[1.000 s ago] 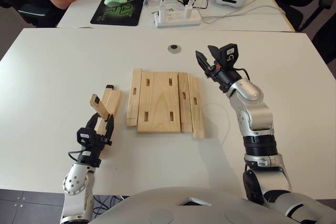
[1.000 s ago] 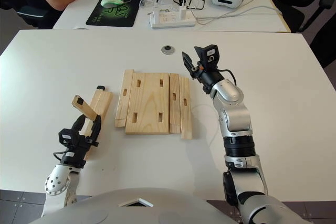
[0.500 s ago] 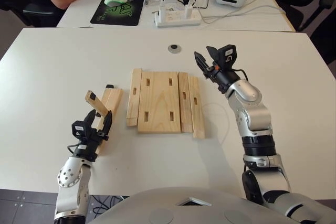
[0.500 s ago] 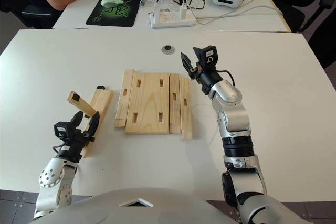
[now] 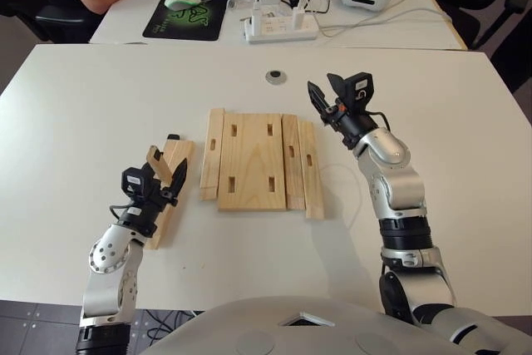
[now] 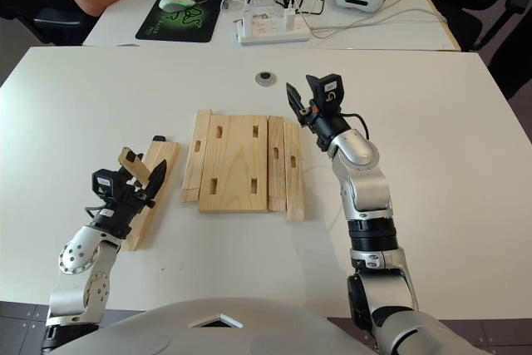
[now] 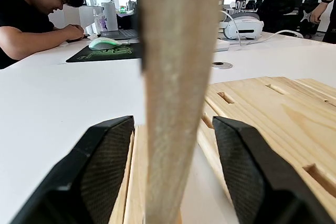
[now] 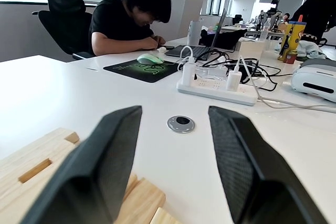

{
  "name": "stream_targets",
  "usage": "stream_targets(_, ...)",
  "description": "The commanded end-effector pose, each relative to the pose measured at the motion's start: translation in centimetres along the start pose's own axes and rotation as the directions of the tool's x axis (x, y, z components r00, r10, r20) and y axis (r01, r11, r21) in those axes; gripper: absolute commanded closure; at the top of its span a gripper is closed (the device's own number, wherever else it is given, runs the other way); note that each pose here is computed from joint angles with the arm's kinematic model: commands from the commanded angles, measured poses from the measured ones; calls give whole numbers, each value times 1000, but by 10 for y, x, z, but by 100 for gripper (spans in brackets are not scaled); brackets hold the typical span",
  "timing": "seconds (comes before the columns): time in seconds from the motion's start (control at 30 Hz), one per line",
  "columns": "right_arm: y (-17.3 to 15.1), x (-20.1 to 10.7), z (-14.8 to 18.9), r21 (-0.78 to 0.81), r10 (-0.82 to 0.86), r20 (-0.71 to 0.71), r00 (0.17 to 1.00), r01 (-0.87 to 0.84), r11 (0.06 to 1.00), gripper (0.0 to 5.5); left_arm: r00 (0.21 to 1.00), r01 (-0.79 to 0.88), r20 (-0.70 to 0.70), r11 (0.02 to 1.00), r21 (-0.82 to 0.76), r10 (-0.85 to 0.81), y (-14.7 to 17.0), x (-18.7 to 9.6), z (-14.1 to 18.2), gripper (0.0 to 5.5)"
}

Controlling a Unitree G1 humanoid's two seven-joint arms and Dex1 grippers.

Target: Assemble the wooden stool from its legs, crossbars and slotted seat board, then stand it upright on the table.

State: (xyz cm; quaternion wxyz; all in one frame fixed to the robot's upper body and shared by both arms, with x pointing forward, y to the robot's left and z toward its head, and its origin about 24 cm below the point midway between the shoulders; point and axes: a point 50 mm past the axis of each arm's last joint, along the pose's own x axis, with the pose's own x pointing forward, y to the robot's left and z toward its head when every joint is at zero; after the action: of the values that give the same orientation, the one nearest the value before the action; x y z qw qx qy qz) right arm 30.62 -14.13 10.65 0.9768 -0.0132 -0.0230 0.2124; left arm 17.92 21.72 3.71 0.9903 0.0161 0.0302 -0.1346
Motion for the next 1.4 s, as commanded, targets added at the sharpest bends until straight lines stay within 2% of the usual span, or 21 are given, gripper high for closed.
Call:
stream_targets(0.03,1,1,6,-2,9,17,1000,-9,1000,315,1000,-5,-23,1000,-2,5,0,-1,-5,288)
stream_targets(0.57,6,0,5,-11,32,2,999,-32,999,315,1000,-1,16,999,-39,1,-3,0,-3,506)
stream_targets(0.7,17,2,15,-70,107,22,994,-105,992,315,1000,13,20,999,-35,-12,-6,6,-4,509)
stream_targets(0.87,54,14,65,-67,285,128,950,-278,958,315,998,56,-6,998,10,-56,-13,19,-13,509)
stream_targets(0.97,78,17,80,-13,405,153,901,-408,913,273,997,72,-15,997,22,-71,-18,26,-16,509)
stream_targets(1.07,97,25,77,99,484,104,869,-493,864,224,995,92,-34,995,31,-91,-24,32,-20,509)
stream_targets(1.13,107,33,72,112,506,72,860,-511,852,204,993,103,-65,994,28,-101,-27,36,-24,509)
stream_targets(1.27,129,42,71,114,568,76,819,-573,811,204,990,110,-85,994,13,-109,-31,46,-24,509)
stream_targets(1.33,139,45,71,115,597,80,799,-602,790,227,988,122,-94,992,10,-121,-34,51,-23,509)
stream_targets(1.4,145,46,71,106,620,83,780,-626,773,281,986,142,-90,990,0,-142,-39,57,-20,509)
